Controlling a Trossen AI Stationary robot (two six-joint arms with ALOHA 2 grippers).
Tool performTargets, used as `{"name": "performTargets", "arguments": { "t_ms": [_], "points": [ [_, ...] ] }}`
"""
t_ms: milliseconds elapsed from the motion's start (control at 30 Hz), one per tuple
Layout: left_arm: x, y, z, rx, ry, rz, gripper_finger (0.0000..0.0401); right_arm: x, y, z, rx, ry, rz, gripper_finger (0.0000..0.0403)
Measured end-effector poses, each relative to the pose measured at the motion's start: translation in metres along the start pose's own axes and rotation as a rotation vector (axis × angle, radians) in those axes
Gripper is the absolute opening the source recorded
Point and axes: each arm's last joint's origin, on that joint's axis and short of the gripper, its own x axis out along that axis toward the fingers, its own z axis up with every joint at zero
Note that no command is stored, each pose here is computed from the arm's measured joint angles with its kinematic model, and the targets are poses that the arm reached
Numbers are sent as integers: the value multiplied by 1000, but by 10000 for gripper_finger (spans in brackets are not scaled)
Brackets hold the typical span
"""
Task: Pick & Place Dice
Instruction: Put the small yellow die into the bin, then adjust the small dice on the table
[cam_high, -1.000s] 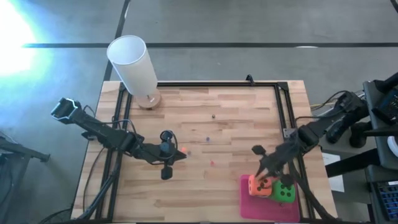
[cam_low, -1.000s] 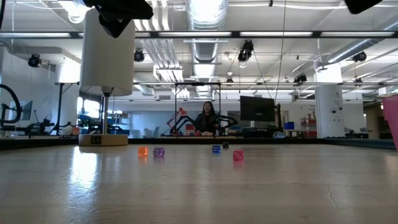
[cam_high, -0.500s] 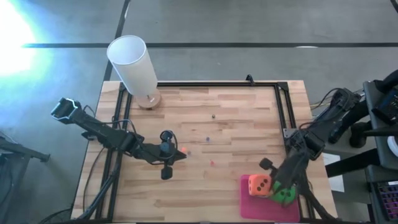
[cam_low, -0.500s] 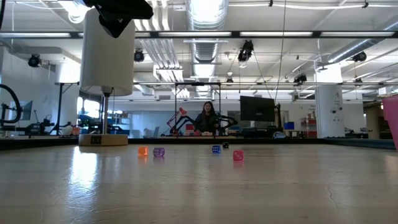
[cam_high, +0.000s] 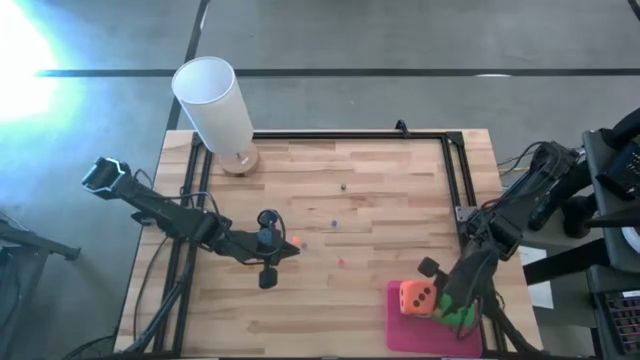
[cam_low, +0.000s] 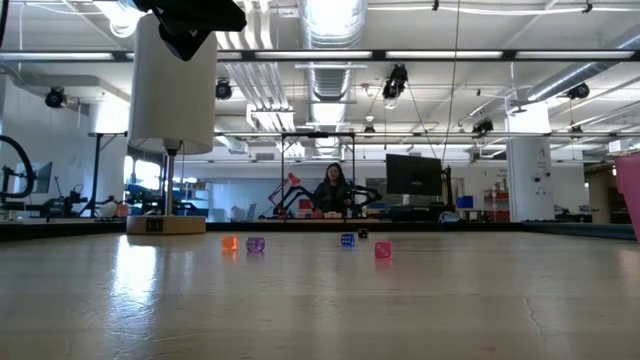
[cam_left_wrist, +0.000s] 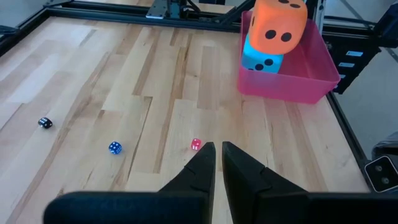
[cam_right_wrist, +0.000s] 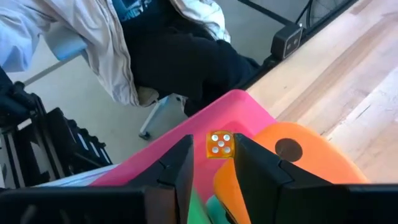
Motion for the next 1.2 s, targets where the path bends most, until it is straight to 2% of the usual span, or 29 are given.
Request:
{"name": "performTargets", "arguments": {
  "t_ms": [333, 533, 767, 900, 1200],
  "points": [
    [0, 0, 0, 2, 4, 1, 36, 17, -4, -5, 20, 83, -3, 137],
    [0, 0, 0, 2, 4, 1, 36, 11, -1, -4, 44, 66, 46, 130],
    [0, 0, 0, 2, 4, 1, 36, 3, 0, 0, 46, 16, 39, 117],
    [0, 0, 0, 2, 4, 1, 36, 1, -2, 3, 11, -24, -56, 106],
    [0, 0, 0, 2, 5, 1, 36, -9, -17, 17, -75, -109, -459, 83]
  ]
}}
